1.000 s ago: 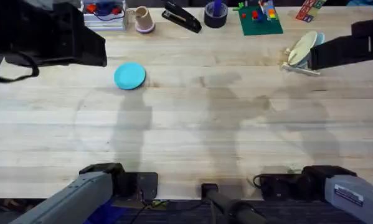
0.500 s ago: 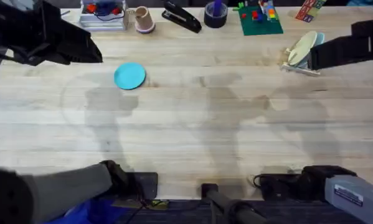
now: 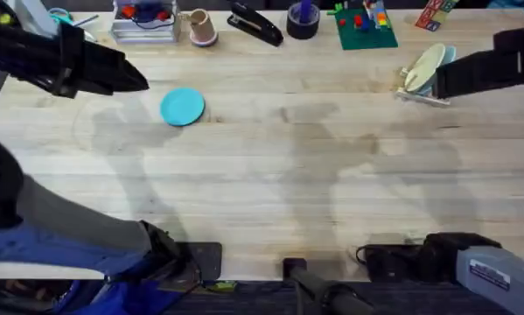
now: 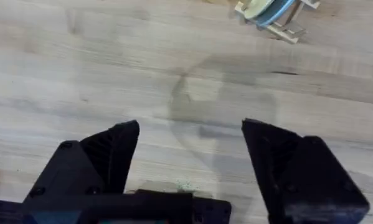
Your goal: Pick up the plates from the table one by one and place each into a slot on the dish rack.
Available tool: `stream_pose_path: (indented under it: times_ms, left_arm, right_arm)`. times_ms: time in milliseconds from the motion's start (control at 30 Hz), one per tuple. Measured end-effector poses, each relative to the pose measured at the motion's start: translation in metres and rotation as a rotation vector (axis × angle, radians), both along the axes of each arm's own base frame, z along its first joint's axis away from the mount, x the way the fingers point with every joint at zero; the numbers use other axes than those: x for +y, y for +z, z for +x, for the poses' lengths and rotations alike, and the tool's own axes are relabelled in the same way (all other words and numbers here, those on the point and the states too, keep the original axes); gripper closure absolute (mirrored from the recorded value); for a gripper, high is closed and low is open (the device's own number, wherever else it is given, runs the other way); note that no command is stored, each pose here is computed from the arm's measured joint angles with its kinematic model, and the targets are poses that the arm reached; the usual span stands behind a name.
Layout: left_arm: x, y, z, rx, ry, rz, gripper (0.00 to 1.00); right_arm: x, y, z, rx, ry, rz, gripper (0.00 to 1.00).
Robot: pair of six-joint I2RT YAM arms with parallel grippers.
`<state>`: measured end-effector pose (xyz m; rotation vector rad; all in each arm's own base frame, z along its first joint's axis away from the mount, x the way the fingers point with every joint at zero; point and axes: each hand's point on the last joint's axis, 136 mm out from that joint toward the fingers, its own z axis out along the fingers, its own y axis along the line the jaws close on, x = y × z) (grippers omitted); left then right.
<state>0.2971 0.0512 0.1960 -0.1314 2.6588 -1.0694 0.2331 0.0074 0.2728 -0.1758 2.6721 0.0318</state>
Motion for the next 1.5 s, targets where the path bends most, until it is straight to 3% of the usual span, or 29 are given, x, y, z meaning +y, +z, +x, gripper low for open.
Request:
stream_pose_path:
  times_ms: [133,267,533,1300,1500]
  left_arm:
    - [0.002,-0.020,0.010,0.020,-0.021,-0.060,0.960]
    - [0.007,-0.038,0.019,0.024,-0.031,-0.079,0.960]
    - [0.013,-0.053,0.031,-0.005,-0.036,-0.076,0.960]
    - [0.028,-0.118,0.055,0.046,-0.007,-0.111,0.960]
    - [0.036,-0.134,0.066,0.029,0.017,-0.091,0.960]
  right_arm:
    - [0.000,0.000,0.000,0.000,0.000,0.000,0.007]
    - [0.000,0.000,0.000,0.000,0.000,0.000,0.007]
    - [0.000,0.000,0.000,0.000,0.000,0.000,0.007]
    - [0.000,0.000,0.000,0.000,0.000,0.000,0.007]
    - [0.000,0.000,0.000,0.000,0.000,0.000,0.008]
